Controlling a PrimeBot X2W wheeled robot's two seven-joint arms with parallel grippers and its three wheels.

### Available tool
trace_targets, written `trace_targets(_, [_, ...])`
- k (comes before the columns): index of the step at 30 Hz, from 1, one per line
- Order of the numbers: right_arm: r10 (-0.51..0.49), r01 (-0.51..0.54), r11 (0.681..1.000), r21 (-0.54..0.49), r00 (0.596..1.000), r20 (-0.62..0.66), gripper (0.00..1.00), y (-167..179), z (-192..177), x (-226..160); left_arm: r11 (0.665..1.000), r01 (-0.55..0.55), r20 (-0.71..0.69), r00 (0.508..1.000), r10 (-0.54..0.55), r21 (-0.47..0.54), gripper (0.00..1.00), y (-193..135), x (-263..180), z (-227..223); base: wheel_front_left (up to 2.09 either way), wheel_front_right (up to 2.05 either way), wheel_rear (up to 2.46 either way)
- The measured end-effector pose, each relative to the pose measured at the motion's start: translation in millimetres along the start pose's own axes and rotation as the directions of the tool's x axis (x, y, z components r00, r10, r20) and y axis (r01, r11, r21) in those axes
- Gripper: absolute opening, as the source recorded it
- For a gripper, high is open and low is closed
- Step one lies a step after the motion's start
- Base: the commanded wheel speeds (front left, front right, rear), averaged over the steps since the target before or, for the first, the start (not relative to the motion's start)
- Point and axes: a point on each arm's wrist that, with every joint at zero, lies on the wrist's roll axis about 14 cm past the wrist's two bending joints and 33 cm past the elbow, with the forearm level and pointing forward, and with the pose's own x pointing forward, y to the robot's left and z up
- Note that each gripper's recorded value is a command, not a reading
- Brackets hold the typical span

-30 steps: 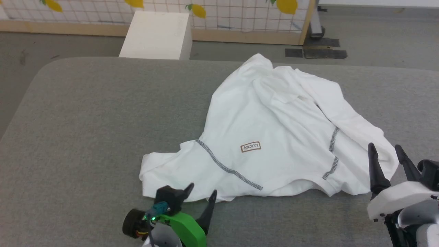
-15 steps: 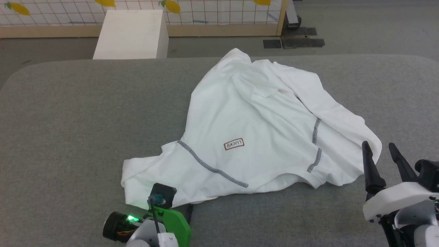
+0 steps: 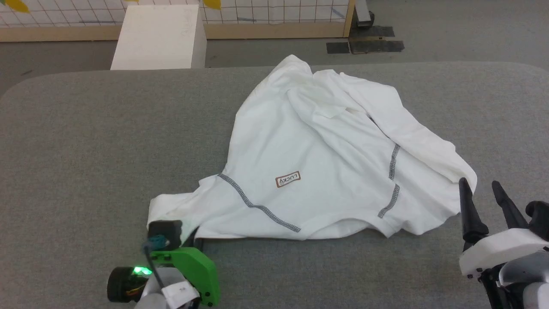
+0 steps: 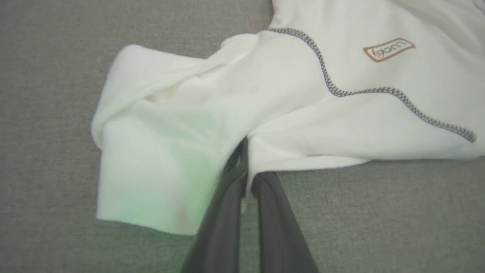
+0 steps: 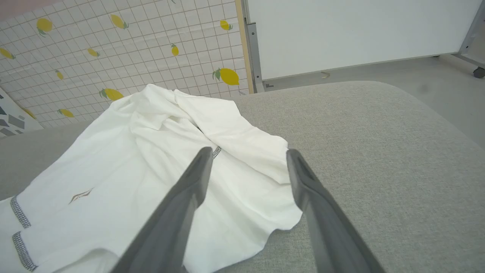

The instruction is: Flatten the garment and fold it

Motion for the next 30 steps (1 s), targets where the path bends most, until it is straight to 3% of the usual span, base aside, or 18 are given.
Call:
trace_targets(6, [-0.019,0.020,1.000,0.007,0.999,-0.043,1.00,-7,-7,-3,0.984,-0.133,0.183,0.971,0.153,-0.117,0.00,37,-17,31,0.00,0.00,0.00])
trace_targets(12, [-0.018,0.021,1.000,0.012,0.974,-0.228,1.00,-7,-45,-9,0.962,-0.230,0.205,0.945,0.256,-0.146,0.00,69,-32,30,0.00,0.00,0.00])
trace_targets(20, [0.027,-0.021,1.000,0.019,0.884,-0.467,1.00,10,-95,-9,0.959,-0.239,0.184,0.946,0.265,-0.153,0.00,72,-30,22,0.00,0.00,0.00])
trace_targets(28, [0.061,-0.071,0.997,0.009,0.777,-0.627,1.00,27,-122,2,0.959,-0.235,0.157,0.953,0.259,-0.156,0.00,71,-23,13,0.00,0.00,0.00])
trace_targets(29, [0.064,-0.077,0.997,0.007,0.765,-0.641,0.80,29,-123,3,0.960,-0.235,0.156,0.953,0.258,-0.156,0.00,71,-23,12,0.00,0.00,0.00])
trace_targets(30, [0.068,-0.083,0.997,0.007,0.757,-0.650,0.40,30,-124,3,0.959,-0.235,0.152,0.954,0.259,-0.156,0.00,72,-22,11,0.00,0.00,0.00])
